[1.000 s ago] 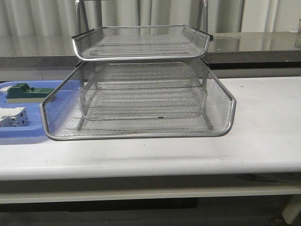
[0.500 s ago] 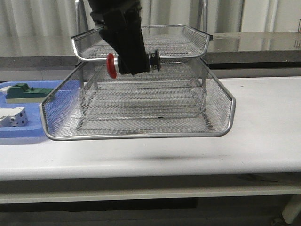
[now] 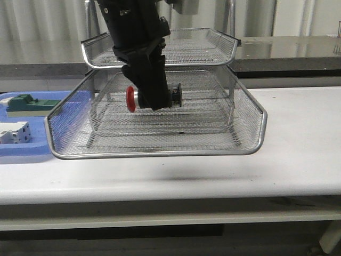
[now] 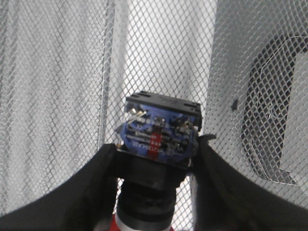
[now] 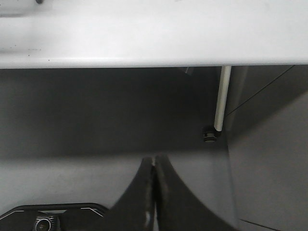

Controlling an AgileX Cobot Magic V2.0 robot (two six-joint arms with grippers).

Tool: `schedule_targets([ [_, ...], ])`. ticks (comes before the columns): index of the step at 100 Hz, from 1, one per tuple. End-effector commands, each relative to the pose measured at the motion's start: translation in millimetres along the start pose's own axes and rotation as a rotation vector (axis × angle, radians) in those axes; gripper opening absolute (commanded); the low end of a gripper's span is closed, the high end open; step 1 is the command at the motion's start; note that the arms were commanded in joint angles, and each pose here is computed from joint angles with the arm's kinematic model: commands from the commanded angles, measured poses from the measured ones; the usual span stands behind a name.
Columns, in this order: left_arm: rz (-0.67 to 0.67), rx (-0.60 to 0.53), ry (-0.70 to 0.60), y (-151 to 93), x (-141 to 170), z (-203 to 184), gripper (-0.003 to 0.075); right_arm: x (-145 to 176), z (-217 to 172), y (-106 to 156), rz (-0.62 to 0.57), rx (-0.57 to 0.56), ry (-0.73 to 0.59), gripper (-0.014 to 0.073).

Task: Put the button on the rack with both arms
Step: 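Lower the red button into the pulled-out wire tray and open, then raise the left gripper away from the wire tray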

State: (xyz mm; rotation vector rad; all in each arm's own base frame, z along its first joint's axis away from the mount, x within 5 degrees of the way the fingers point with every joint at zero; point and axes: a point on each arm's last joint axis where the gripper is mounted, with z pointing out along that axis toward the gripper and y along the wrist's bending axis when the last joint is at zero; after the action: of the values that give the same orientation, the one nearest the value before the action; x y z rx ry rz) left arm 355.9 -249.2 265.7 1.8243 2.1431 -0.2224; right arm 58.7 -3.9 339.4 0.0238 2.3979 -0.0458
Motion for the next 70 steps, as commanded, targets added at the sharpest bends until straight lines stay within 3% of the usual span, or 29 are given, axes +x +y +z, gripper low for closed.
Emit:
schedule_targets([
  [1,0.005,-0.061,-0.084,-4,-11,-31,0.0322,-10,-7,-2,-0.005,0.015,-0.075,-0.0067],
  [8,0.005,-0.061,-0.084,-4,-11,-31,0.0452,-10,-7,-2,-0.005,0.015,-0.075,-0.0067],
  [20,0.005,-0.062,-0.085,-3,-11,-31,0.0566,-10,-7,-2,-0.005,0.015,-0.074,-0.0067],
  [40,-0.012,-0.067,-0.092,-5,-11,-38,0.0581,-10,-7,-2,-0.005,0.015,-0.074,-0.0067],
  [70,-0.14,-0.1,-0.124,-12,-3,-103,0.0581,-10,-7,-2,-0.005,0.015,-0.074,-0.0067],
])
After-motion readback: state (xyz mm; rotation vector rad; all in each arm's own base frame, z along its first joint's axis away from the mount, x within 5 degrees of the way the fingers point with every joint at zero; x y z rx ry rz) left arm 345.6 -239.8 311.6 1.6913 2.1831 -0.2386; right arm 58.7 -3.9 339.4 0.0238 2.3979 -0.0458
